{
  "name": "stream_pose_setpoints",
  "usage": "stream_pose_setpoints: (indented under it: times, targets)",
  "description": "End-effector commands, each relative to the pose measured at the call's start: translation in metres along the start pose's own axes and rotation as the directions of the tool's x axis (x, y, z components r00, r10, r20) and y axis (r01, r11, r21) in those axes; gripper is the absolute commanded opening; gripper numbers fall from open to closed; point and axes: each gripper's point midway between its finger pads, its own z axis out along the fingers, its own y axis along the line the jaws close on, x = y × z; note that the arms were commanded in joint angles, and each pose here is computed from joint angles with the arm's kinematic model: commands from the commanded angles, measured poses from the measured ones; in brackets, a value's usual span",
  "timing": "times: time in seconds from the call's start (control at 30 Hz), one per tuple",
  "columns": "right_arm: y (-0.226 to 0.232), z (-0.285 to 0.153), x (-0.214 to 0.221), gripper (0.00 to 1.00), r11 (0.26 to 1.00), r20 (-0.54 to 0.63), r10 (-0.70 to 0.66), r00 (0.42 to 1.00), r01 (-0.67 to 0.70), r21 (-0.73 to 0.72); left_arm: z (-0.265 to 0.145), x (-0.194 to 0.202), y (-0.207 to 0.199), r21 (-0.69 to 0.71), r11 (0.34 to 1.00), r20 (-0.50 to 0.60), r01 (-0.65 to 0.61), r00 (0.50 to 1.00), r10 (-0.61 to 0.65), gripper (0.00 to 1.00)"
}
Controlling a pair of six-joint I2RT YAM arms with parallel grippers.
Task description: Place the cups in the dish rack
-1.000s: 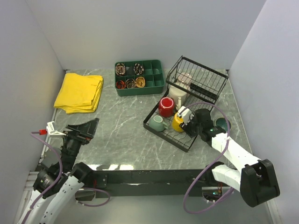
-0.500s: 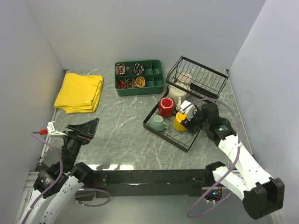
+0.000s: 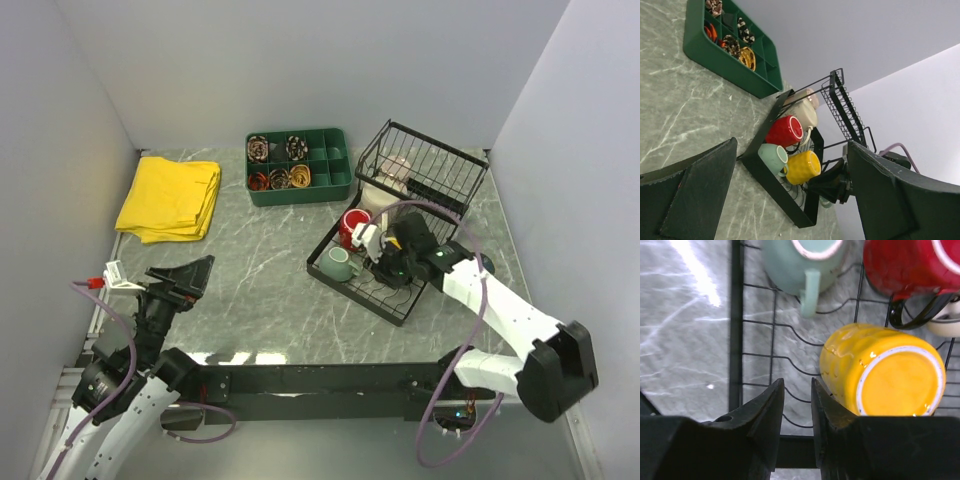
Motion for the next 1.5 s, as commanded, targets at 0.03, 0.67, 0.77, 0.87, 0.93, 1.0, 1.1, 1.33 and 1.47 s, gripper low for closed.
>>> stream_pose_setpoints:
  times: [0.03, 0.67, 0.77, 0.87, 0.93, 1.0, 1.1, 1.33, 1.47]
  targets:
    - [-0.031, 0.013, -0.004, 0.35, 0.987, -0.061, 0.042, 0.997, -0.032, 0.161, -0.014, -0.017, -0.007, 0.036, 0.999, 0.054, 0.02, 0.998, -0.022, 0.96]
    - [-0.085, 0.007, 0.035, 0.4, 0.902, -0.161, 0.176, 0.971, -0.094, 0.422, -0.016, -0.018, -0.004, 0.027, 0.999, 0.063, 0.016, 0.998, -0.018, 0.96]
    - [-0.094, 0.003, 0.041, 0.4, 0.889, -0.171, 0.199, 0.965, -0.104, 0.446, -0.016, -0.019, -0.004, 0.029, 0.999, 0.062, 0.014, 0.998, -0.015, 0.96]
    - [-0.107, -0.001, 0.044, 0.4, 0.864, -0.157, 0.229, 0.961, -0.126, 0.487, -0.016, -0.019, -0.005, 0.032, 0.999, 0.063, 0.015, 0.998, -0.017, 0.96]
    - [-0.115, -0.003, 0.045, 0.4, 0.847, -0.148, 0.241, 0.959, -0.134, 0.515, -0.015, -0.018, -0.005, 0.031, 0.999, 0.062, 0.017, 0.998, -0.019, 0.96]
    - [-0.125, -0.007, 0.049, 0.4, 0.821, -0.15, 0.259, 0.954, -0.136, 0.554, -0.015, -0.019, -0.005, 0.032, 0.999, 0.063, 0.016, 0.998, -0.018, 0.96]
    - [-0.136, -0.009, 0.049, 0.41, 0.795, -0.132, 0.271, 0.954, -0.144, 0.589, -0.015, -0.018, -0.005, 0.031, 0.999, 0.062, 0.016, 0.998, -0.017, 0.96]
    - [-0.149, -0.008, 0.043, 0.42, 0.78, -0.106, 0.267, 0.958, -0.151, 0.608, -0.014, -0.018, -0.006, 0.033, 0.999, 0.061, 0.014, 0.998, -0.016, 0.96]
    - [-0.159, -0.006, 0.045, 0.43, 0.765, -0.113, 0.275, 0.955, -0.146, 0.627, -0.014, -0.018, -0.006, 0.031, 0.999, 0.062, 0.014, 0.998, -0.016, 0.96]
